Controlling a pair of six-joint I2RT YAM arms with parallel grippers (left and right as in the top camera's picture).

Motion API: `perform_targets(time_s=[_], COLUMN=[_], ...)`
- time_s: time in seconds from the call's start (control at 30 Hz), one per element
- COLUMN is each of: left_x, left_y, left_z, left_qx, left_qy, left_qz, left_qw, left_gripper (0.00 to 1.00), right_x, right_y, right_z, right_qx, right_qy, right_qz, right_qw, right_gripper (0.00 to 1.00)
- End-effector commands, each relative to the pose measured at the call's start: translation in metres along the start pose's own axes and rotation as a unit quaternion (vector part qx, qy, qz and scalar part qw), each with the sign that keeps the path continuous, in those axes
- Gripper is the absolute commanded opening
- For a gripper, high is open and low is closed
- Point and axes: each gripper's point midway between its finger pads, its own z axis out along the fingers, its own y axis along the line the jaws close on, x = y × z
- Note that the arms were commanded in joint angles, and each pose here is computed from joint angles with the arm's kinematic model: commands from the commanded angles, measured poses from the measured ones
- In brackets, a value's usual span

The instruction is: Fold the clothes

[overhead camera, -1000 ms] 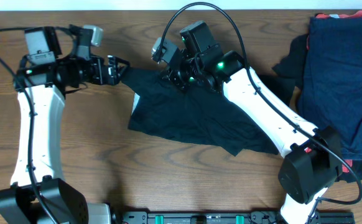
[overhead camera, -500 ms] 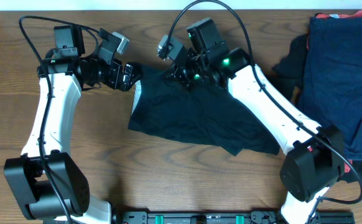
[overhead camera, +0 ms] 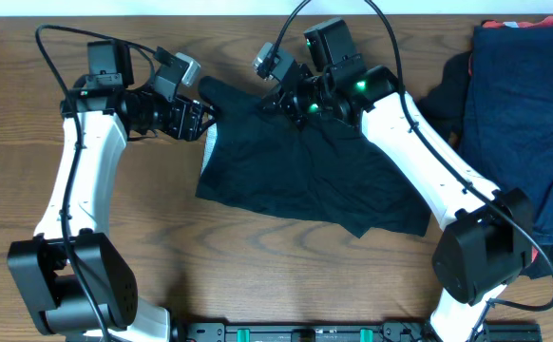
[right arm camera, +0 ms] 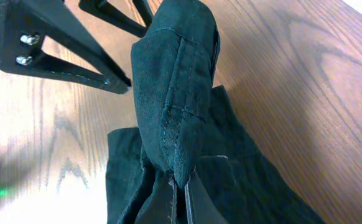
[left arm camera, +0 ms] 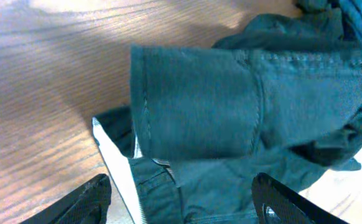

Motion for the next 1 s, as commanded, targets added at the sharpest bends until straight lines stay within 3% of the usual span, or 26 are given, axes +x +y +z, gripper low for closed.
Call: perform_targets(time_s=[0.0, 0.27, 0.63, 0.67, 0.77, 0.87, 0.97], left_x=[-0.006, -0.041, -0.052, -0.053, -0.056, -0.064, -0.079], left_y=[0.0, -0.012, -0.015, -0.015, -0.014, -0.012, -0.01], left_z=[0.003, 0.007, 0.011, 0.011, 0.011, 0.009, 0.004], left_qx=[0.004, 0.03, 0.027, 0.027, 0.025, 0.022, 0.019], left_qy=[-0.005, -0.066, -0.082, -0.085, -0.089, -0.105, -0.133], left_qz=[-0.048, -0.03, -0.006, -0.003, 0.0, 0.003, -0.019], left_qw=[0.999, 0.997, 0.996, 0.996, 0.996, 0.994, 0.991], left_gripper=[0.74, 0.74, 0.72, 0.61, 0.07, 0.06, 0.06], right_x=[-0.017, -0.017, -0.017, -0.018, -0.017, -0.016, -0.017], right_y=[0.011, 0.014, 0.016, 0.017, 0.016, 0.014, 0.012], right_z=[-0.014, -0.014, -0.014, -0.014, -0.015, -0.017, -0.026], right_qx=[-0.015, -0.024, -0.032, -0.034, -0.033, -0.032, -0.027], right_qy=[-0.025, -0.026, -0.028, -0.029, -0.028, -0.027, -0.03], right_qz=[-0.018, -0.017, -0.017, -0.017, -0.016, -0.011, -0.002], right_qw=[0.999, 0.999, 0.999, 0.999, 0.999, 0.999, 0.999], right_gripper=[0.01, 0.01, 0.02, 0.01, 0.01, 0.04, 0.24])
